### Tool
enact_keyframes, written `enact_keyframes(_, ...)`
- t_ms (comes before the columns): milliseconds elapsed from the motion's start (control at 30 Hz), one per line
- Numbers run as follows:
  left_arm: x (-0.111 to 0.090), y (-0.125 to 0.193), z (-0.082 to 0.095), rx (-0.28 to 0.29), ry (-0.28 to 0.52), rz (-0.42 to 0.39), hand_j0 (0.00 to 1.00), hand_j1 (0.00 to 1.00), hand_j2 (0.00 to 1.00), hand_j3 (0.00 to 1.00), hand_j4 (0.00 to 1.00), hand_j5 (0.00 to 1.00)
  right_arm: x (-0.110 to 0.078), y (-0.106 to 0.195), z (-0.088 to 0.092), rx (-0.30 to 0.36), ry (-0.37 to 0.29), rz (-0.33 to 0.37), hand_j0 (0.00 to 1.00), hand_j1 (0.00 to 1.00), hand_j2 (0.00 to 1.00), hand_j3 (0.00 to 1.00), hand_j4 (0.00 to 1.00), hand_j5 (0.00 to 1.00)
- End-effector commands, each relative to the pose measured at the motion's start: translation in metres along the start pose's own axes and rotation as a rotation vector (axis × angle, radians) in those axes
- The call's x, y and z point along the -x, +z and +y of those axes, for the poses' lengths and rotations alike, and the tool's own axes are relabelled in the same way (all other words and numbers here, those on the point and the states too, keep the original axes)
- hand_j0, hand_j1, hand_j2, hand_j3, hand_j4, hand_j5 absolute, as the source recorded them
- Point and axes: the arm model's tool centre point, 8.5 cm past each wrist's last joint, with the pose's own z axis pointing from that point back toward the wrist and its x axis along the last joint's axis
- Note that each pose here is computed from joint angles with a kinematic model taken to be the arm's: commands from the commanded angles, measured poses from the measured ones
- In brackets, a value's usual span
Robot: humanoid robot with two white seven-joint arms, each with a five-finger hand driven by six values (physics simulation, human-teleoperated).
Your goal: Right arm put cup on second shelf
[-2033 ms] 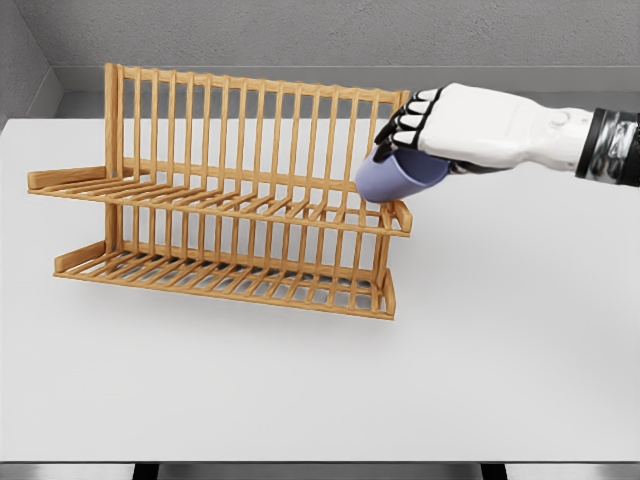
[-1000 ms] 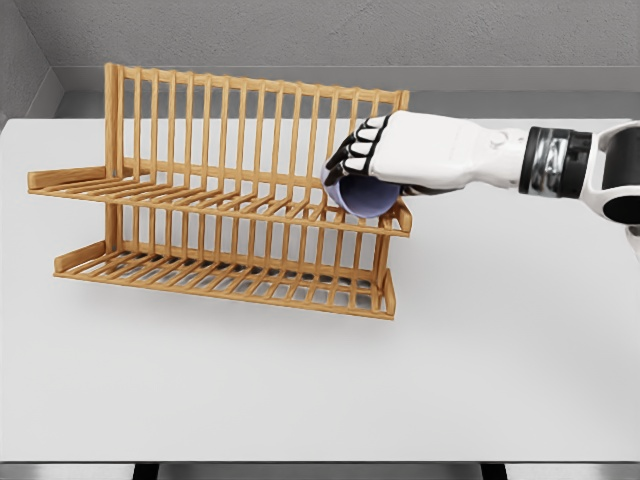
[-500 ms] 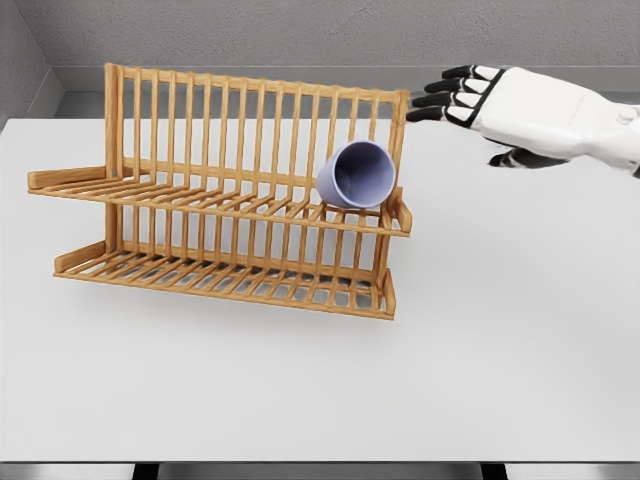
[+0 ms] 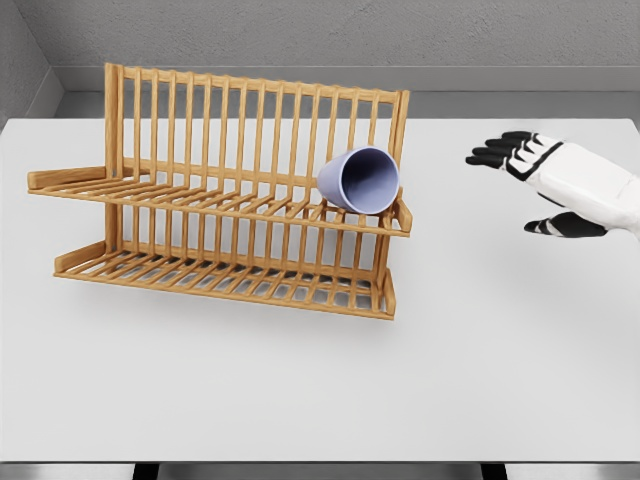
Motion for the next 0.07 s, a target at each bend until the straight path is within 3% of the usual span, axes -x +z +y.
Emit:
enact_keyframes(0, 0.0000, 0.0000, 0.0000, 0.000, -0.001, 0.000, 1.00, 1.00, 1.00, 1.00, 1.00, 1.00, -0.0092, -0.0131, 0.0134, -0.012, -0.036, -0.040, 1.00, 1.00, 1.00, 1.00, 1.00, 1.00)
enact_keyframes(33, -0.0046, -0.0006, 0.0011, -0.002, 0.005, -0.011, 1.00, 1.00, 1.00, 1.00, 1.00, 1.00, -0.0099, -0.0149, 0.0126, -0.003, -0.037, -0.043, 1.00, 1.00, 1.00, 1.00, 1.00, 1.00)
